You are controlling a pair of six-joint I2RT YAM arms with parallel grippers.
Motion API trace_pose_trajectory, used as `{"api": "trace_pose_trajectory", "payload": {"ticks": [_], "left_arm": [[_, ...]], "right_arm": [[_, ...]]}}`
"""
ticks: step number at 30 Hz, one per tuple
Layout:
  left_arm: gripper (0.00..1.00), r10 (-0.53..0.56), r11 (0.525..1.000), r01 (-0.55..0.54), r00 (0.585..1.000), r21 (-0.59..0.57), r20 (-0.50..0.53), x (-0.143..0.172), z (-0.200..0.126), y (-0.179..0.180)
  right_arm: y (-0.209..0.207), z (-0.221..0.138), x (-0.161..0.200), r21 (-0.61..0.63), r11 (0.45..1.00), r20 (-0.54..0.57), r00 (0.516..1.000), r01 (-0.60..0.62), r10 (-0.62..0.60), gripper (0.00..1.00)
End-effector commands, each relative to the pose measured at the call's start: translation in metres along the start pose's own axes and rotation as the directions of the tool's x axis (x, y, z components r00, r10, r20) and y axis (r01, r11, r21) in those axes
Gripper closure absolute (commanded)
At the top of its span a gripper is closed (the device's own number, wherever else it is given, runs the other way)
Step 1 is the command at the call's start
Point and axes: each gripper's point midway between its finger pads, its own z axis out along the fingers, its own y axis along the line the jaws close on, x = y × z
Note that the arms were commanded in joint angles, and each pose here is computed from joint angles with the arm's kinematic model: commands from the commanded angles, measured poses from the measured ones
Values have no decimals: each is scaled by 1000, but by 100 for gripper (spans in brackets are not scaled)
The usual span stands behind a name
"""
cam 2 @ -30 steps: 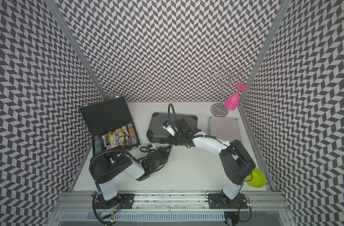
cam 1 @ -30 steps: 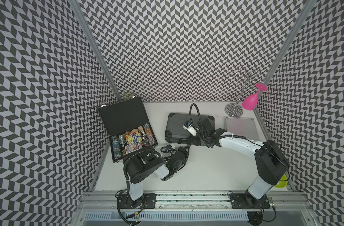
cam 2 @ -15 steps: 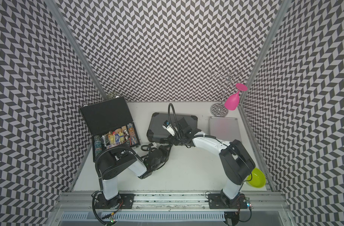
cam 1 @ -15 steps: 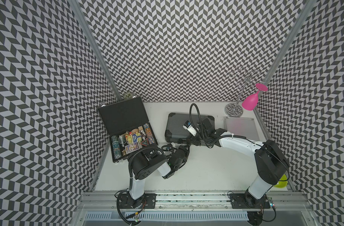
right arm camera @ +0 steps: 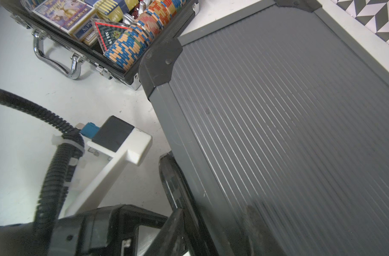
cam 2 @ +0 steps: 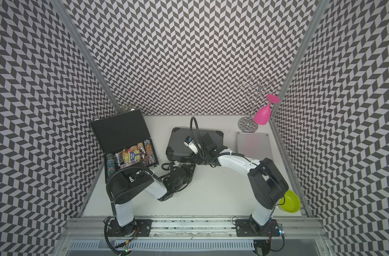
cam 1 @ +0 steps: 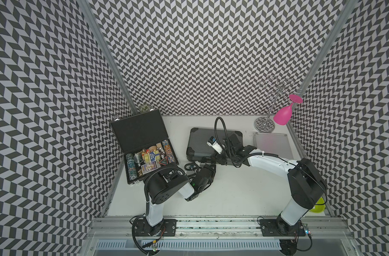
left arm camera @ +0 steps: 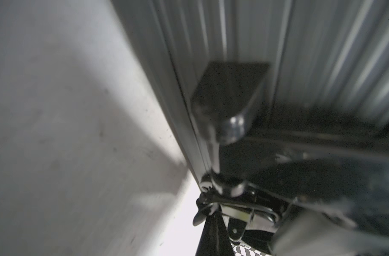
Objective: Close the poker set cases
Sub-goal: Fasten the fastener on the poker set case.
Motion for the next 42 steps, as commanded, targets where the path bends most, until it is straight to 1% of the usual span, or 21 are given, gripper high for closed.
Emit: {"api": "trace_pose_trajectory", "payload": {"ticks": [1,8,10,19,24,27,32,39,42], "left_arm": [[100,41,990,-31,996,-139,73,-17,-2,29],[100,71,972,-46,992,-228,100,-22,-6,38],[100,68,973,-44,993,-228,97,-22,-5,39],[100,90,946,-52,990,-318,107,-28,-6,50],[100,106,946,-69,989,-316,100,-30,0,48],[100,107,936,-68,990,-345,93,-30,0,52],[100,120,926,-68,986,-371,119,-39,-5,56],[100,119,938,-68,985,-340,129,-46,0,55],[100,114,939,-71,987,-337,109,-47,-1,56]], "right_arm": [[-22,19,104,101,994,-325,942,-50,81,56],[-23,20,103,99,994,-322,943,-53,83,56],[-23,20,103,99,994,-322,943,-54,83,56],[-22,21,102,90,994,-320,943,-60,86,56],[-22,22,103,87,994,-323,942,-66,91,56],[-21,22,104,85,994,-327,941,-63,87,56],[-22,23,104,86,994,-331,940,-62,87,56],[-22,23,107,89,994,-336,938,-63,89,56],[-22,23,107,87,994,-337,937,-60,86,56]]}}
